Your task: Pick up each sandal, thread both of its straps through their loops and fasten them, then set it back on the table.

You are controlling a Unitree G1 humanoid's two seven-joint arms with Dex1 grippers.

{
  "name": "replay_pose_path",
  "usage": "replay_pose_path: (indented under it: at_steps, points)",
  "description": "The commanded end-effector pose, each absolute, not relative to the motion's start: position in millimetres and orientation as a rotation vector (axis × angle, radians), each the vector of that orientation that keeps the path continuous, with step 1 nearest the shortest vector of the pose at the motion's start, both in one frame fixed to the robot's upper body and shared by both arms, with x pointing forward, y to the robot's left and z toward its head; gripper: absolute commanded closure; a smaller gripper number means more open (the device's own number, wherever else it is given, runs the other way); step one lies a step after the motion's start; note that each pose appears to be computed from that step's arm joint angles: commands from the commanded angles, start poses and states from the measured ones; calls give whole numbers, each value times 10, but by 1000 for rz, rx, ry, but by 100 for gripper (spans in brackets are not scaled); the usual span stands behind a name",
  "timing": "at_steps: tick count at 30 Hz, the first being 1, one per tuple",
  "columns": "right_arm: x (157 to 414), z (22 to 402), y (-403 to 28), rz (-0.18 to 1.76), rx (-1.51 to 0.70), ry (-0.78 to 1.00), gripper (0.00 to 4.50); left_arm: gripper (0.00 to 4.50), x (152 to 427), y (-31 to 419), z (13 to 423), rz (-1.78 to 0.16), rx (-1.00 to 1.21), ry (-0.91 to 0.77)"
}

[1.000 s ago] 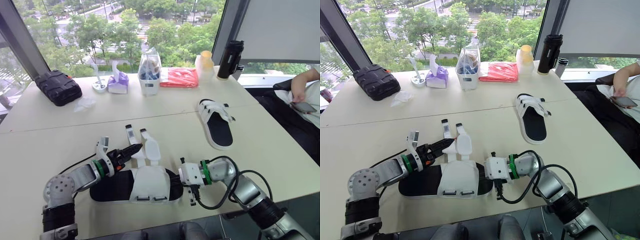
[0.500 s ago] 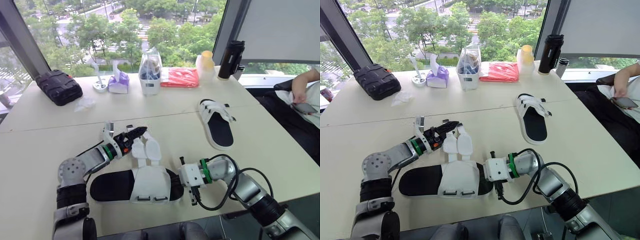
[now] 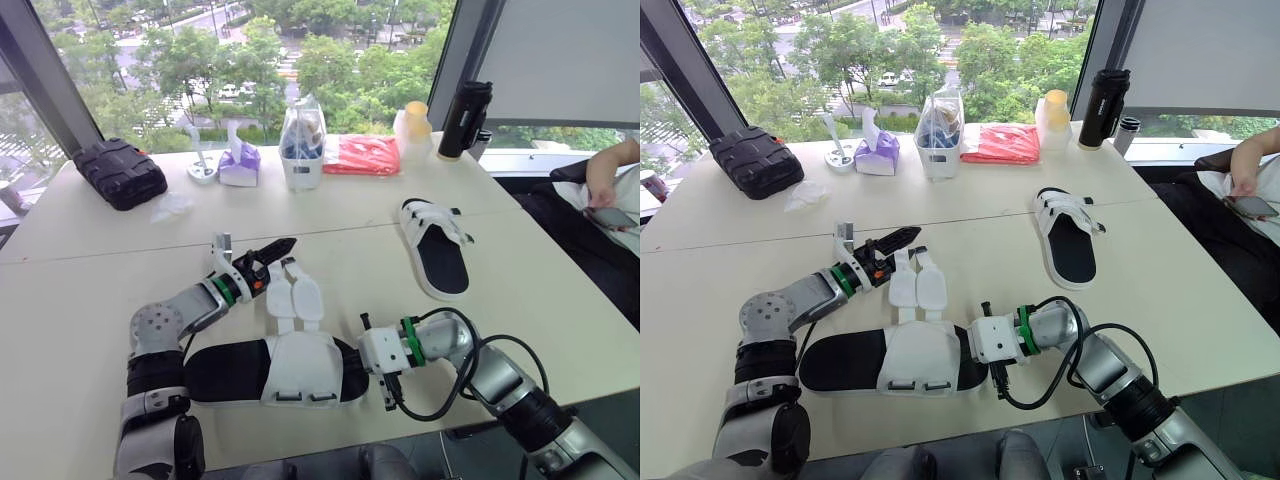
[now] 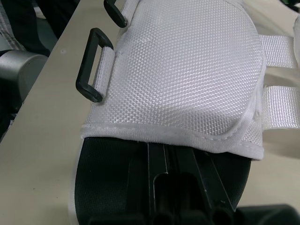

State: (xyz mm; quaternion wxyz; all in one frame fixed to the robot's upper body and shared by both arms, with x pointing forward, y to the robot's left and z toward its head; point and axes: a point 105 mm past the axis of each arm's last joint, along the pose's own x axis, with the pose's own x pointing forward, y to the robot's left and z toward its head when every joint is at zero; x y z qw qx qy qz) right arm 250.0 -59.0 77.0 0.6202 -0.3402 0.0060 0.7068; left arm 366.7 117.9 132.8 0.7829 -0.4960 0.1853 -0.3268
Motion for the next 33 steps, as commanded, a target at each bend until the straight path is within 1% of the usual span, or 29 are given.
replay_pose_path:
  at_steps: [1,2,3,5,8,9,10,14,17,20,22,24,27,33]
  points:
    - [2540,543,-799,1606,-851,164,450,61,3720,1194,1474,-734,-1058,339]
    - [2544,542,-802,1605,-853,164,450,85,3722,1194,1482,-739,-1054,335]
    - [2546,542,-804,1605,-855,164,450,148,3719,1195,1487,-743,-1052,333]
    - [2550,541,-807,1605,-858,164,450,225,3713,1195,1488,-747,-1049,331]
    - [2551,534,-817,1606,-862,166,450,388,3669,1202,1524,-773,-1027,316]
    - [2553,533,-820,1605,-863,167,450,435,3646,1203,1546,-788,-1014,308]
    - [2554,531,-823,1606,-864,168,450,443,3622,1203,1573,-804,-1000,299]
    - [2558,529,-836,1608,-868,170,450,443,3504,1165,1680,-884,-893,264]
    - [2555,519,-858,1614,-876,178,450,443,3139,990,1911,-1109,-641,201]
    - [2548,505,-878,1622,-881,185,450,443,2799,847,1937,-1276,-329,144]
    - [2543,497,-887,1629,-885,190,450,443,2543,785,1848,-1401,-123,142]
    - [2543,492,-894,1633,-888,192,450,443,2398,770,1769,-1475,-15,143]
    - [2544,482,-915,1640,-897,198,450,443,2182,812,1563,-1597,231,143]
    - [2550,470,-931,1647,-903,201,450,443,2058,937,1345,-1731,532,74]
